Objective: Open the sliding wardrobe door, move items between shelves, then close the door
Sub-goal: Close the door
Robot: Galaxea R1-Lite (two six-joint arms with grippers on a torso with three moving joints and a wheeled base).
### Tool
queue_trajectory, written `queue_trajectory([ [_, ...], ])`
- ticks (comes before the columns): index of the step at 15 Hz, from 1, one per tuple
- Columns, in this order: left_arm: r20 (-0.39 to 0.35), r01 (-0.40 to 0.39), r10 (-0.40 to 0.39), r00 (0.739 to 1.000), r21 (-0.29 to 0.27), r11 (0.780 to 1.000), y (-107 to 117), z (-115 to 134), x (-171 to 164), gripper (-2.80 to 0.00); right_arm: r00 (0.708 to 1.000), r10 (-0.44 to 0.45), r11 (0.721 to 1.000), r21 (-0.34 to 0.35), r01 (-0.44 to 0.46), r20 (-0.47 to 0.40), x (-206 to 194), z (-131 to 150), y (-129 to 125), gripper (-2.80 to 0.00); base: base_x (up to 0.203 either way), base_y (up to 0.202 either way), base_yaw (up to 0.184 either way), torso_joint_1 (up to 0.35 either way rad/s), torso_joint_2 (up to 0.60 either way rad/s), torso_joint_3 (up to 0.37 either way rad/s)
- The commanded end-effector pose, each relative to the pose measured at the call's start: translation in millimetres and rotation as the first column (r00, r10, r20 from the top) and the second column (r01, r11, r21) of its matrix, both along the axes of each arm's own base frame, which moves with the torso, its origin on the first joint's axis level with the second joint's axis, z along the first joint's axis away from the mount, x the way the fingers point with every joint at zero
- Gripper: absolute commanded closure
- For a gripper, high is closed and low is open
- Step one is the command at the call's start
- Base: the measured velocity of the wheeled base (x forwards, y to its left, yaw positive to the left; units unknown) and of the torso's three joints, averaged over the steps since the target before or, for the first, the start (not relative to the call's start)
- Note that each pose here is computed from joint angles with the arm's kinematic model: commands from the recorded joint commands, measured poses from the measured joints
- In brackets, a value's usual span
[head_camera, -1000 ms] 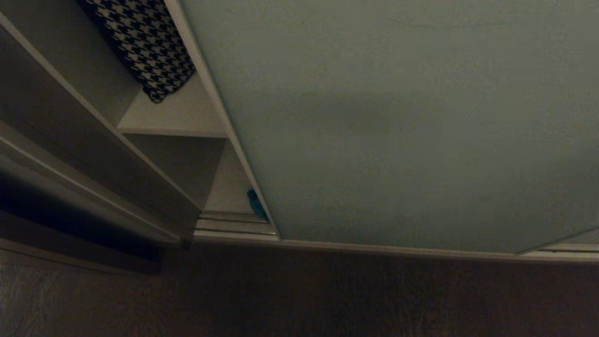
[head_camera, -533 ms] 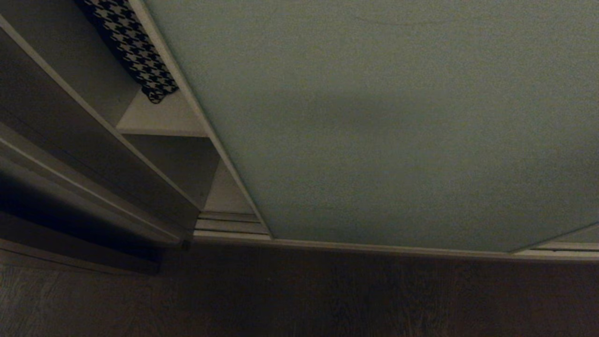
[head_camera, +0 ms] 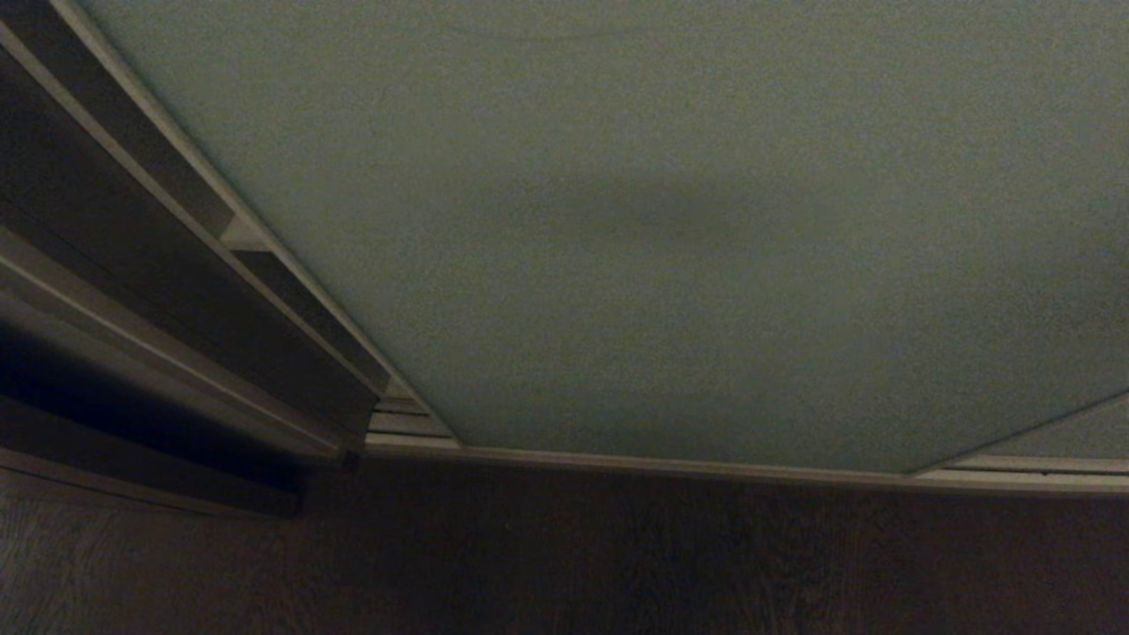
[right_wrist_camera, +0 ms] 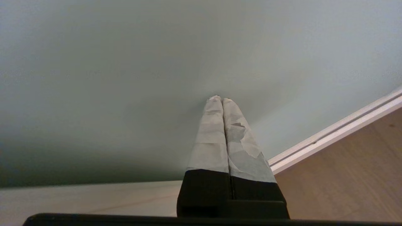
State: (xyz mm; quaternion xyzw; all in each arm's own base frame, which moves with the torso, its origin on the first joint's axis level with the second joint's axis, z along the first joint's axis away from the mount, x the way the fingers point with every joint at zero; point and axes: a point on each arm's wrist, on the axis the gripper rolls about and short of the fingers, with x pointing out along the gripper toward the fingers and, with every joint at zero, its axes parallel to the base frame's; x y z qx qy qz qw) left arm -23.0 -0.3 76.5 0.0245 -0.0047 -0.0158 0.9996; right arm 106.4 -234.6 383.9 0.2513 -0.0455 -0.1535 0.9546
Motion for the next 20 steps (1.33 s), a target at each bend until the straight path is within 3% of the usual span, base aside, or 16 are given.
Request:
queue_trajectory([
  [1,0.001,0.0,0.0,1.0,0.0,1.0,0,0,0,0.0,1.0,0.011,1.0,-0.014,-0.011,0.008,-5,4,19,0.0,0.0,0.0,0.0,0.0,0.0,0.0],
  [13,0.001,0.0,0.0,1.0,0.0,1.0,0,0,0,0.0,0.998,0.055,0.998,-0.036,-0.054,0.016,-20,1,79,0.0,0.0,0.0,0.0,0.0,0.0,0.0],
  [16,0.001,0.0,0.0,1.0,0.0,1.0,0,0,0,0.0,0.998,0.053,0.996,-0.077,-0.051,0.029,-25,7,92,0.0,0.0,0.0,0.0,0.0,0.0,0.0],
  [20,0.001,-0.001,0.001,1.0,0.0,1.0,0,0,0,0.0,0.997,0.009,0.987,-0.162,0.003,0.071,-24,20,87,0.0,0.0,0.0,0.0,0.0,0.0,0.0],
])
